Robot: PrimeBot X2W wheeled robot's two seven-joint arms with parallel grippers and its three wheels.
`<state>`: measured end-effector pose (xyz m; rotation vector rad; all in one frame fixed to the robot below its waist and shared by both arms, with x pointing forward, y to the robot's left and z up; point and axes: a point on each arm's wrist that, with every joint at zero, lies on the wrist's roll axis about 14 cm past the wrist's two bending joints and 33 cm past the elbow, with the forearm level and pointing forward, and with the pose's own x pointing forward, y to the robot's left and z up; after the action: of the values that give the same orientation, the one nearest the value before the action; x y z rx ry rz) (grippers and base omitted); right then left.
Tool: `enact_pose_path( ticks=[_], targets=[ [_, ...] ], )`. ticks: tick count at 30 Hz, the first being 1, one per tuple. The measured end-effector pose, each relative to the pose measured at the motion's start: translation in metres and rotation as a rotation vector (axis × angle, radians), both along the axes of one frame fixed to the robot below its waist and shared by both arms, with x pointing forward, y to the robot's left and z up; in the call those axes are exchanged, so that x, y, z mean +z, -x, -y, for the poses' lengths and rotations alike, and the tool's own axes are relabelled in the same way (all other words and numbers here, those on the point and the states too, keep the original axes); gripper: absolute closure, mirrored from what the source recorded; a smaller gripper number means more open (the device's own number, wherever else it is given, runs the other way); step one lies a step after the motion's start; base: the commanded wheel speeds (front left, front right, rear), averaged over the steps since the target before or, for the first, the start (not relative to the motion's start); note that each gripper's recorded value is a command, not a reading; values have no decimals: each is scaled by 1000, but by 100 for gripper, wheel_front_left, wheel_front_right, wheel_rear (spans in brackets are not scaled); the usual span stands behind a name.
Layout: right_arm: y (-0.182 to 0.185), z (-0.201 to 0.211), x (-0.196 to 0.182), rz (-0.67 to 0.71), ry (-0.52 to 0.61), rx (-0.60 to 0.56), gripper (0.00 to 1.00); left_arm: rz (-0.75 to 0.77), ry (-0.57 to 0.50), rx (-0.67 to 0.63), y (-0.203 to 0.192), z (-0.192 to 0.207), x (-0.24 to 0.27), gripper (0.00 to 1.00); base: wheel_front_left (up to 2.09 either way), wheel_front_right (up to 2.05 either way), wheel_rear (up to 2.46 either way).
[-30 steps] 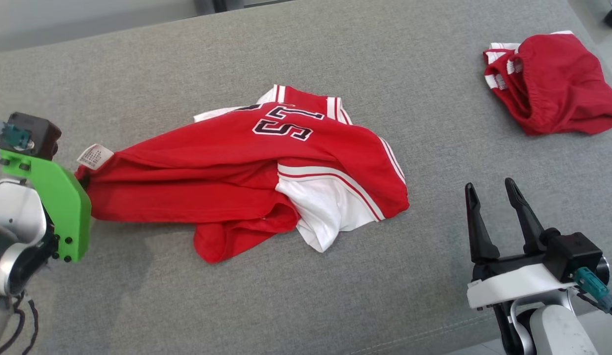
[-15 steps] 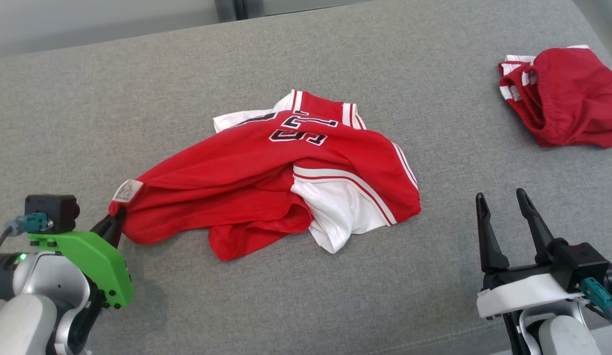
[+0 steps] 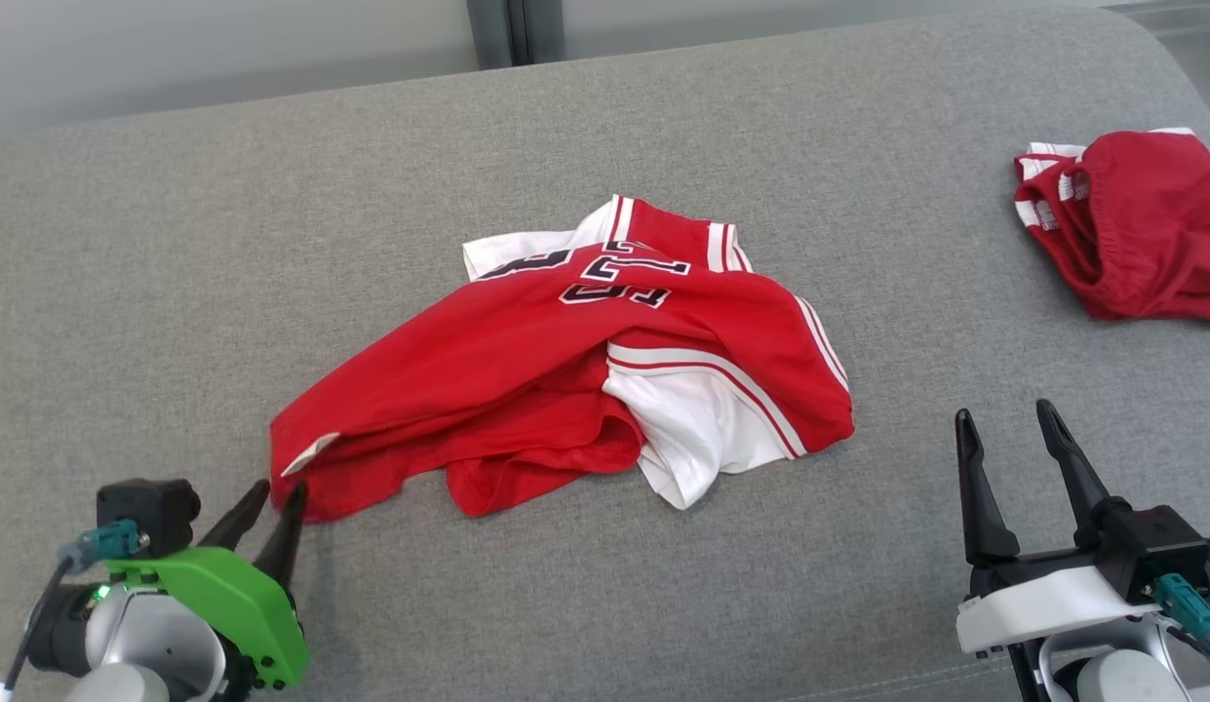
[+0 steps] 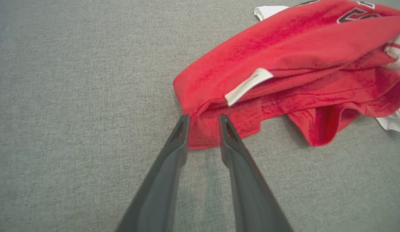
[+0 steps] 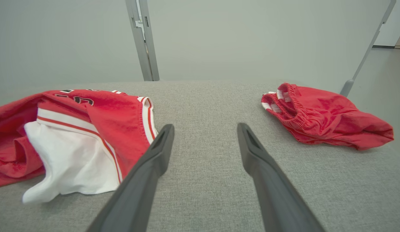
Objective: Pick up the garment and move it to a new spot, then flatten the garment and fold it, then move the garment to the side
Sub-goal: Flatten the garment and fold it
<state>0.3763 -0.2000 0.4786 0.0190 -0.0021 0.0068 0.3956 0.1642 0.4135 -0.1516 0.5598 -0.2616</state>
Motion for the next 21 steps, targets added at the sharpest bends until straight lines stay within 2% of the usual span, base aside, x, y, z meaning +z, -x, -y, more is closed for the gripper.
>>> enact_pose_path(
  ticks=[2,5,7,9,12,14,21],
  targets=[
    [0,-1,1,4,2,3,0,-2,7,-7,9,3,-2,42,0,0,0],
    [1,-2,1,2,2,6,0,-15,32,-17,21,12,-6,33,0,0,0],
    [3,-3,0,0,0,11,0,-12,35,-5,24,12,-5,12,0,0,0],
    [3,-6,1,1,-1,17,0,3,29,12,25,10,-3,0,0,0,0],
    [4,-7,2,4,-1,20,0,54,25,11,21,15,8,0,0,0,0],
    [5,-5,3,8,3,17,0,80,61,-11,20,30,18,0,0,0,0],
    [7,-1,3,6,12,2,0,29,236,-213,39,126,32,0,0,0,0]
  ],
)
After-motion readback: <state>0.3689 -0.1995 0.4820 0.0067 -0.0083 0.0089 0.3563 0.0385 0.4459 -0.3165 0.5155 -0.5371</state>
